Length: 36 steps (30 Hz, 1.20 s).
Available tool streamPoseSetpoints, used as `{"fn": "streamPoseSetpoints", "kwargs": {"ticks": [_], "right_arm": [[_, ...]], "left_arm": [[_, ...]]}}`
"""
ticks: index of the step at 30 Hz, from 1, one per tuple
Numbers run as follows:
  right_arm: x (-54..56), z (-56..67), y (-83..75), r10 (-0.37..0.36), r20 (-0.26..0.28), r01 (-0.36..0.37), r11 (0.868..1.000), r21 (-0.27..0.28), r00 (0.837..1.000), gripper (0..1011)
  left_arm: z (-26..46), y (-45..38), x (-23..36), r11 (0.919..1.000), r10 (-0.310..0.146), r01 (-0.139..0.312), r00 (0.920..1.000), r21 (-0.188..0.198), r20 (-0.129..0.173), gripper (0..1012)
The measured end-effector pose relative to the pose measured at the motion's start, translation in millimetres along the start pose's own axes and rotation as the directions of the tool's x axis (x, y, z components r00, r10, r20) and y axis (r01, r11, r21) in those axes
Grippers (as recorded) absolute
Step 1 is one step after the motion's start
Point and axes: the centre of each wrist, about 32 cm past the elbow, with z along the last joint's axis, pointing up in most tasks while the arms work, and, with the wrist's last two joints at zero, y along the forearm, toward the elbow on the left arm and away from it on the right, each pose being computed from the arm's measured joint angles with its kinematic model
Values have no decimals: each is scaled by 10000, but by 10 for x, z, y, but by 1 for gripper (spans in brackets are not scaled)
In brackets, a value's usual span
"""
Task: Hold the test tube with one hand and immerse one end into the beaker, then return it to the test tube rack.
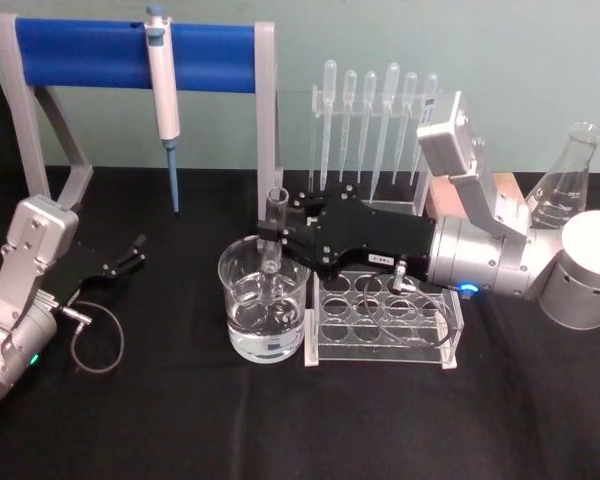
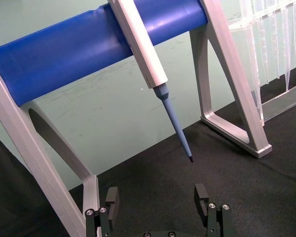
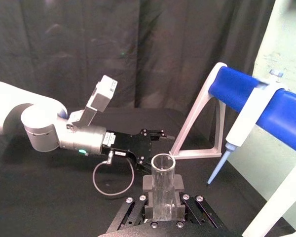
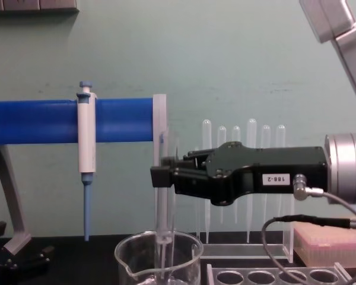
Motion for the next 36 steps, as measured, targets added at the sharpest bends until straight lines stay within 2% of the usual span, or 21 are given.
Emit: {"fn": "streamPoseSetpoints", "kwargs": {"ticks": [19, 36], "right_arm": [[-32, -238, 35, -25, -173, 23, 9999, -132, 9998, 234], [-54, -361, 37, -29, -303, 25, 9999, -143, 9995, 234]], "left_arm": [[0, 0, 0, 10000, 0, 0, 10000, 0, 0, 1000], [0, 0, 0, 10000, 1, -1, 10000, 1, 1, 1000]]}}
